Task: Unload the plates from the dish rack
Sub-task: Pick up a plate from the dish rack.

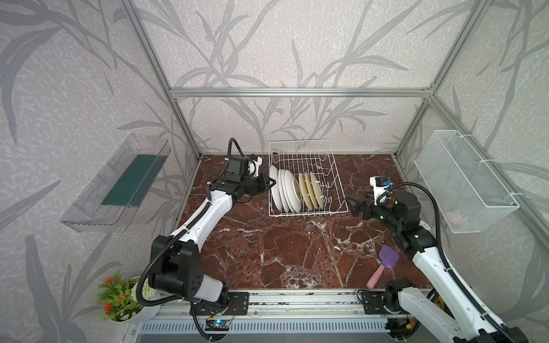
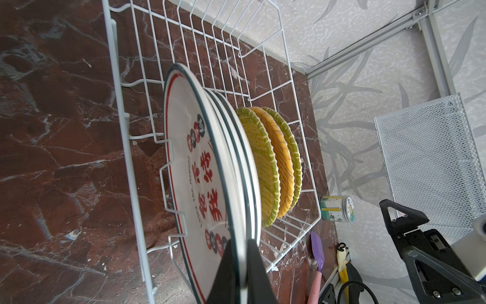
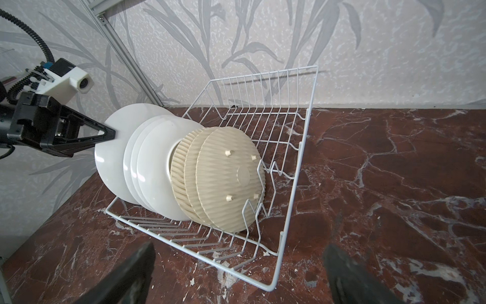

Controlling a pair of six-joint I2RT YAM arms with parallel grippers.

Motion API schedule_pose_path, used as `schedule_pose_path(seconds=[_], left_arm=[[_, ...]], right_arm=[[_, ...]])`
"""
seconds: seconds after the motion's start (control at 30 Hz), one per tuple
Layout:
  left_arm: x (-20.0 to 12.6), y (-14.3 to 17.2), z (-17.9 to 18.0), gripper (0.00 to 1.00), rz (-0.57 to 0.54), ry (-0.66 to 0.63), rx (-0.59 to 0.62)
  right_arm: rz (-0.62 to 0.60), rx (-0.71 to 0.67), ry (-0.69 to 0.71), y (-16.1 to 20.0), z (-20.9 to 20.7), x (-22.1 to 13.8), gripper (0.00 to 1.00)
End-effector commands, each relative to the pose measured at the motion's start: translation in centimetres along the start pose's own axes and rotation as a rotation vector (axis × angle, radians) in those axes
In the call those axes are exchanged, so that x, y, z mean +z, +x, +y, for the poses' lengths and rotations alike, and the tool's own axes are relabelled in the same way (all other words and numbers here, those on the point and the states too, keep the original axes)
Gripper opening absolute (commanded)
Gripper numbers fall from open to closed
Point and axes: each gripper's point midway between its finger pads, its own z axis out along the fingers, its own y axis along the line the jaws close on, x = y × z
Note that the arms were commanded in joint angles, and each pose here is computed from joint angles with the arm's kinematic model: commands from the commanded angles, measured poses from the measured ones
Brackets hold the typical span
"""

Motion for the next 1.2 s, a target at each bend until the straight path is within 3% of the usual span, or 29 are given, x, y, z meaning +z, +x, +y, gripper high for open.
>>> schedule_pose_path(seconds=[0.0, 0.67, 1.17], left_arm=[[-1.9, -2.3, -0.4, 0.0, -0.108, 0.0, 0.009], [-5.6, -3.9, -1.4, 0.0, -0.176, -0.025, 0.037], [-6.6, -6.1, -2.0, 0.0, -0.258, -0.009, 0.038]], right_arm=[[-0.006, -0.001, -0.002, 0.0, 0.1, 0.0, 0.99], [-0.007, -0.007, -0.008, -0.1, 0.4, 0.1, 0.99], [-0.006, -0.008, -0.006, -0.1, 0.4, 0.1, 0.99]])
